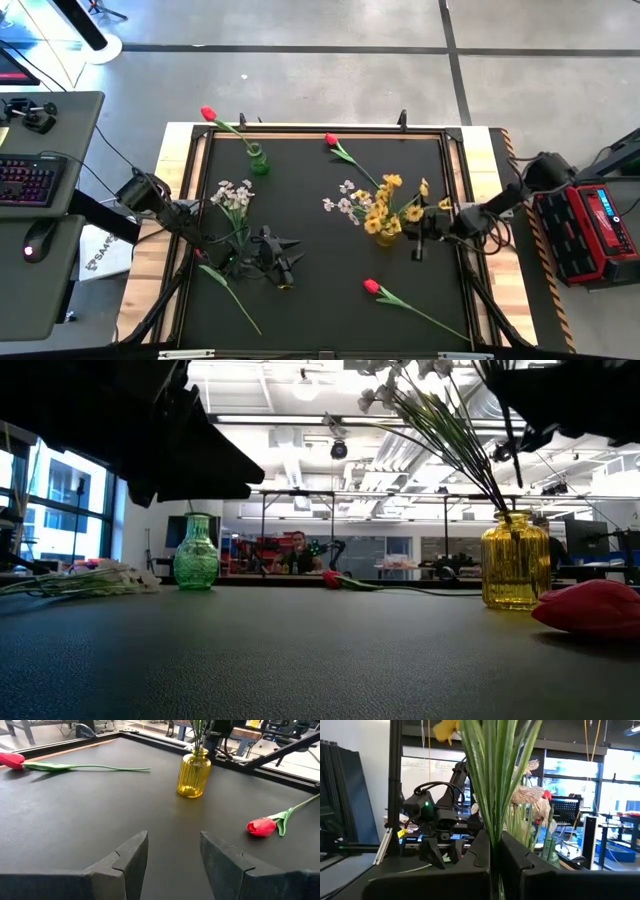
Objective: Sort flowers into vase by color
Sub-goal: Put the yellow flowers in the yellow vase
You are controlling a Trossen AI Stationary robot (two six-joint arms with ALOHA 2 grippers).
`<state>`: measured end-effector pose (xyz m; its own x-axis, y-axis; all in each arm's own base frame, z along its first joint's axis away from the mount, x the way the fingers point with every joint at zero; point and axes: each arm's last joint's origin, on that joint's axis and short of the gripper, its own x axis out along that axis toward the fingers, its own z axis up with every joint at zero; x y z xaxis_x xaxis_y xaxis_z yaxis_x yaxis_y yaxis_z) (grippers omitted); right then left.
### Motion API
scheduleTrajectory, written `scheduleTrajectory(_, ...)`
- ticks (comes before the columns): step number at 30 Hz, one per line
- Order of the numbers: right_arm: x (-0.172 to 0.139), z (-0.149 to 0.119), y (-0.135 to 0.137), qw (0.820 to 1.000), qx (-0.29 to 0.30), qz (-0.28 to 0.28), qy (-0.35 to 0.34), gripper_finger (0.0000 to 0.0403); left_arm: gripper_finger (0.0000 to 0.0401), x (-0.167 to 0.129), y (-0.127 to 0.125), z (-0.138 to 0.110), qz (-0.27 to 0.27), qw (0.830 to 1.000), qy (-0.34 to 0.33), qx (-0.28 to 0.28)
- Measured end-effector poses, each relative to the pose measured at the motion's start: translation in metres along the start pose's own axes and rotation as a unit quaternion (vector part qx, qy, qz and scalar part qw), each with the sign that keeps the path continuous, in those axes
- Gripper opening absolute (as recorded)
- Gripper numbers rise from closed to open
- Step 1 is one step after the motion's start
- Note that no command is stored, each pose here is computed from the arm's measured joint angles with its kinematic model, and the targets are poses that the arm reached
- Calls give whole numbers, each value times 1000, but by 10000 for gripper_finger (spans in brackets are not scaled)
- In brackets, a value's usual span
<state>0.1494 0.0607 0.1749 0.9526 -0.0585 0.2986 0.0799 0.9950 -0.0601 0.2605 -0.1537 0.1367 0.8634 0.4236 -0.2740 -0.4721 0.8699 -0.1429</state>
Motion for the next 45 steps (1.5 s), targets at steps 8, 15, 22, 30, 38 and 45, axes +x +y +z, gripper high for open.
scheduleTrajectory(8,4,-4,-8,1000,-2,17,-3,0,165,0,-2,2,-4,1000,-6,-12)
scheduleTrajectory(15,5,-12,-7,999,-7,25,21,0,165,0,-3,4,-7,1000,-11,-22)
scheduleTrajectory(22,5,-20,-7,999,-9,12,46,0,165,0,-3,4,-10,1000,-10,-23)
scheduleTrajectory(30,5,-22,-6,998,-13,14,56,0,165,0,-3,4,-12,1000,-9,-24)
scheduleTrajectory(38,4,-28,-7,996,-3,-4,88,0,165,0,-3,4,-12,1000,-9,-23)
scheduleTrajectory(45,4,-28,-8,996,7,-22,89,23,165,0,-3,4,-12,1000,-9,-24)
